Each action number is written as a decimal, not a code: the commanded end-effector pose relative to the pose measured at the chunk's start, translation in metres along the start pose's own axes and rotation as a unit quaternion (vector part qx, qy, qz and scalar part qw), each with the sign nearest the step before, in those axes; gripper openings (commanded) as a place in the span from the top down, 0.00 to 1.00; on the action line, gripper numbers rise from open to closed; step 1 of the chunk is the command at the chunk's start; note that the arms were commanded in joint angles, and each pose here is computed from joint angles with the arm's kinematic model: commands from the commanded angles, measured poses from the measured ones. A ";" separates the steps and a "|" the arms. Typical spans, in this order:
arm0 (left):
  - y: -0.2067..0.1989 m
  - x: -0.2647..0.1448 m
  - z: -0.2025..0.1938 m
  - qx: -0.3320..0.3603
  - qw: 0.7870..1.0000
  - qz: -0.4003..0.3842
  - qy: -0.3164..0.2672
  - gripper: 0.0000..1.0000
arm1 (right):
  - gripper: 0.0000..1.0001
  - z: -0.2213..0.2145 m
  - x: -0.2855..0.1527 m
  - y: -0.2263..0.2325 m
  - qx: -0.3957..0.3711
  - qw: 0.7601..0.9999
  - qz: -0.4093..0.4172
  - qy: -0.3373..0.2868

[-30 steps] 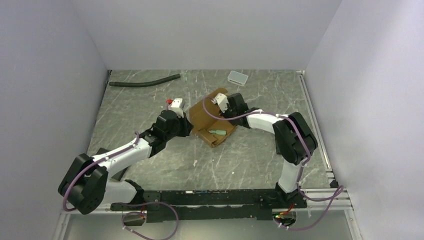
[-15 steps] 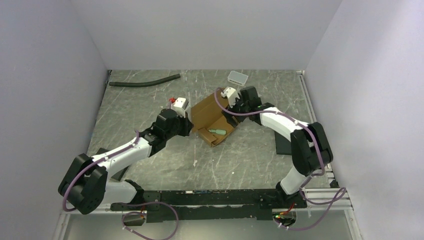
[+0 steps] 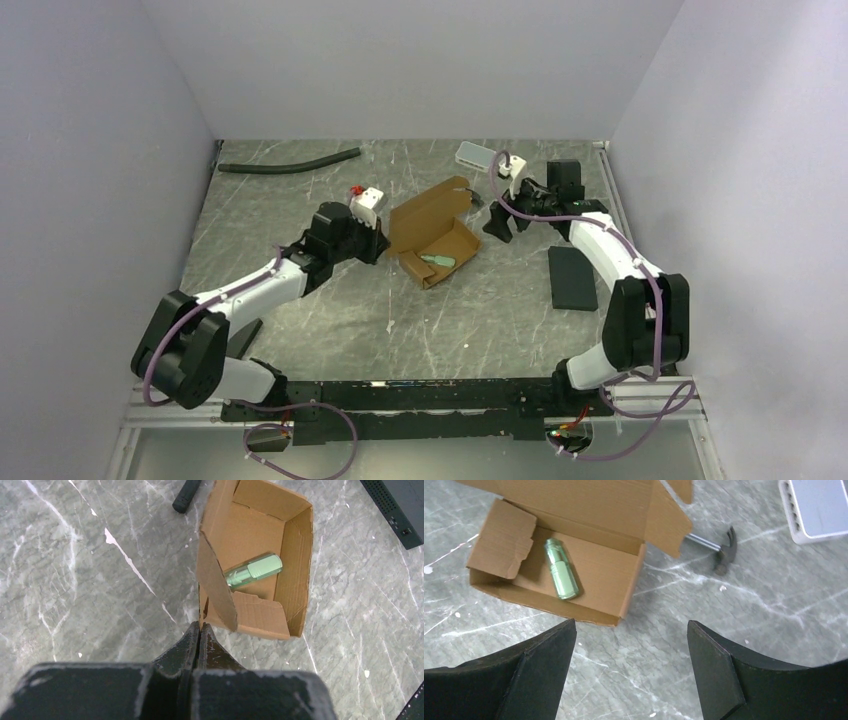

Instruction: Fold the paper box

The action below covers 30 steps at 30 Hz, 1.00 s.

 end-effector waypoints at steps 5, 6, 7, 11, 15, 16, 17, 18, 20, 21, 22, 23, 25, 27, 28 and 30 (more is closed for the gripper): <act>0.001 0.003 0.020 0.031 0.998 -0.059 -0.019 1.00 | 0.16 0.041 0.029 -0.020 -0.044 0.995 0.052 -0.072; 0.002 0.003 0.020 0.032 0.998 -0.059 -0.018 1.00 | 0.16 0.040 0.037 -0.026 -0.038 0.995 0.057 -0.072; 0.003 0.004 0.020 0.034 0.997 -0.061 -0.016 1.00 | 0.17 0.043 0.042 -0.030 -0.039 0.994 0.064 -0.076; 0.004 0.006 0.022 0.036 0.997 -0.070 -0.009 1.00 | 0.23 0.049 0.061 -0.036 -0.058 0.991 0.091 -0.082; 0.005 0.009 0.023 0.033 0.997 -0.074 -0.003 1.00 | 0.33 0.044 0.079 -0.041 -0.059 0.992 0.095 -0.064; 0.006 0.010 0.022 0.032 0.997 -0.074 -0.002 1.00 | 0.38 0.044 0.080 -0.042 -0.057 0.992 0.097 -0.061; 0.006 0.010 0.023 0.030 0.997 -0.073 -0.001 1.00 | 0.44 0.045 0.081 -0.042 -0.054 0.992 0.098 -0.059; 0.007 0.010 0.023 0.027 0.997 -0.071 -0.001 1.00 | 0.49 0.046 0.080 -0.041 -0.053 0.992 0.099 -0.058; 0.009 0.011 0.024 0.019 0.998 -0.063 -0.003 1.00 | 0.61 0.045 0.078 -0.038 -0.055 0.992 0.102 -0.057; 0.011 0.011 0.025 0.015 0.998 -0.059 -0.004 1.00 | 0.69 0.044 0.077 -0.036 -0.057 0.992 0.101 -0.057; 0.012 0.012 0.026 0.009 0.998 -0.055 -0.004 1.00 | 0.78 0.044 0.076 -0.035 -0.057 0.992 0.096 -0.056; 0.012 0.012 0.027 0.004 0.999 -0.052 -0.006 1.00 | 0.84 0.040 0.075 -0.032 -0.055 0.993 0.094 -0.052; 0.013 0.014 0.029 -0.012 0.999 -0.045 -0.007 1.00 | 0.94 0.039 0.072 -0.029 -0.055 0.994 0.081 -0.054; 0.012 0.015 0.030 -0.031 0.998 -0.049 -0.006 1.00 | 1.00 0.037 0.067 -0.025 -0.053 0.995 0.066 -0.057; 0.010 0.015 0.031 -0.040 0.998 -0.052 -0.006 1.00 | 1.00 0.037 0.064 -0.022 -0.055 0.995 0.058 -0.061; 0.007 0.017 0.032 -0.063 0.996 -0.058 -0.007 0.99 | 1.00 0.041 0.055 -0.019 -0.062 0.995 0.037 -0.070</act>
Point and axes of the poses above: each gripper's point midway between its finger pads, its own x axis out along the fingers, its own y axis along the line the jaws close on, z = x × y, the point moved 4 cm from there along -x, back along the fingers, and after that the axes turned 3 degrees about x, right-handed, at the moved point
